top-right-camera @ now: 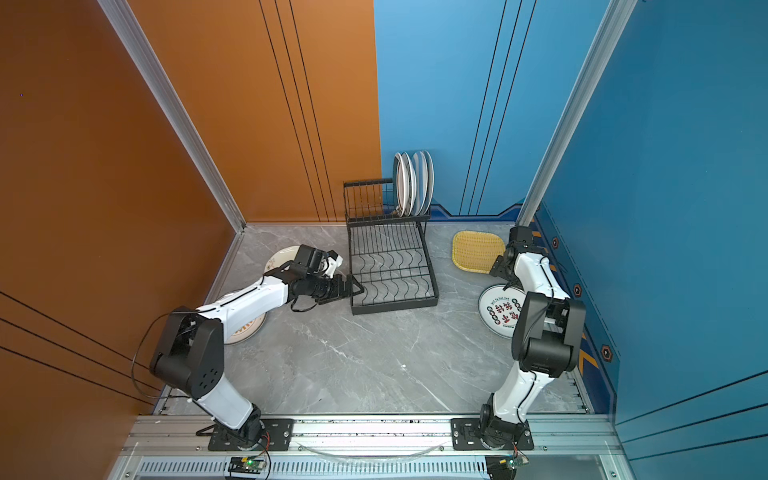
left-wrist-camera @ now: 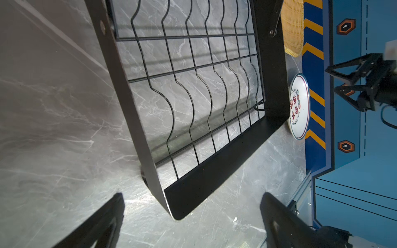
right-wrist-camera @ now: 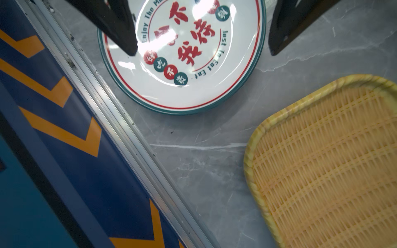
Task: Load plates into a dish rack
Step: Rotate the dish rack at the top-center of the table, then move the plate to the bottom-center of the table.
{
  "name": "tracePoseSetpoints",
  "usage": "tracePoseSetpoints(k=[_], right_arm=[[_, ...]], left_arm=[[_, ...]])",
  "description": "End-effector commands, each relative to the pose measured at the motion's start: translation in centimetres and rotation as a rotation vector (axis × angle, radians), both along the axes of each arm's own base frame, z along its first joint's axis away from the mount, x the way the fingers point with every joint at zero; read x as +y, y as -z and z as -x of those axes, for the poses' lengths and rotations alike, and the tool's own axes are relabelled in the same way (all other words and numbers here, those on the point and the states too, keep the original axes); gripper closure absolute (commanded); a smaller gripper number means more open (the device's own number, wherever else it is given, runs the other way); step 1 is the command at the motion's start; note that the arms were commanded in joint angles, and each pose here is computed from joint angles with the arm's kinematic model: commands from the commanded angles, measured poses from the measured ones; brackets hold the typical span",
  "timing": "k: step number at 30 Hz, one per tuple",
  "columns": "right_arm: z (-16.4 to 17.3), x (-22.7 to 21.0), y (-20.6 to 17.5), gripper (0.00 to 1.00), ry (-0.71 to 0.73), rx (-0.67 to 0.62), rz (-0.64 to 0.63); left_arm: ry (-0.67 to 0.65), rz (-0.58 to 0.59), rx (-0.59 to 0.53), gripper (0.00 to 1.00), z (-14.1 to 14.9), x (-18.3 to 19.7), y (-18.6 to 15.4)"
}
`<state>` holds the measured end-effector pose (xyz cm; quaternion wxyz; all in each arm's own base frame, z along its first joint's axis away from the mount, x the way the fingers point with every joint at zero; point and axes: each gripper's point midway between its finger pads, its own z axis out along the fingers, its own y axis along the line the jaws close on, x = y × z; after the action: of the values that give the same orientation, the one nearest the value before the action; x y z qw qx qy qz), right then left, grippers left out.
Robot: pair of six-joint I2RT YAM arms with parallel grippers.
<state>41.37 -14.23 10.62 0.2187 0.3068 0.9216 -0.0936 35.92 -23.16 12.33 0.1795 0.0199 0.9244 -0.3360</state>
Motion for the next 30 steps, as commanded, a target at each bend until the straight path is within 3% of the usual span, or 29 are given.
tracePoseSetpoints(k=[1,10,30], right_arm=[[-1.2,-2.1,0.2,0.04,0.012,-0.008,-0.033],[-2.4,-6.3,3.1,0.00,0.077,0.013,-0.098],[-3.1,-6.0,6.7,0.00,0.054,0.164,-0.262]], left_arm=[[0.014,0.065,-0.017,0.00,0.5,-0.8,-1.3],[-0.007,0.076,-0.024,0.02,0.9,-0.6,-1.6],[-0.007,0.089,-0.015,0.02,0.2,-1.6,-1.4]])
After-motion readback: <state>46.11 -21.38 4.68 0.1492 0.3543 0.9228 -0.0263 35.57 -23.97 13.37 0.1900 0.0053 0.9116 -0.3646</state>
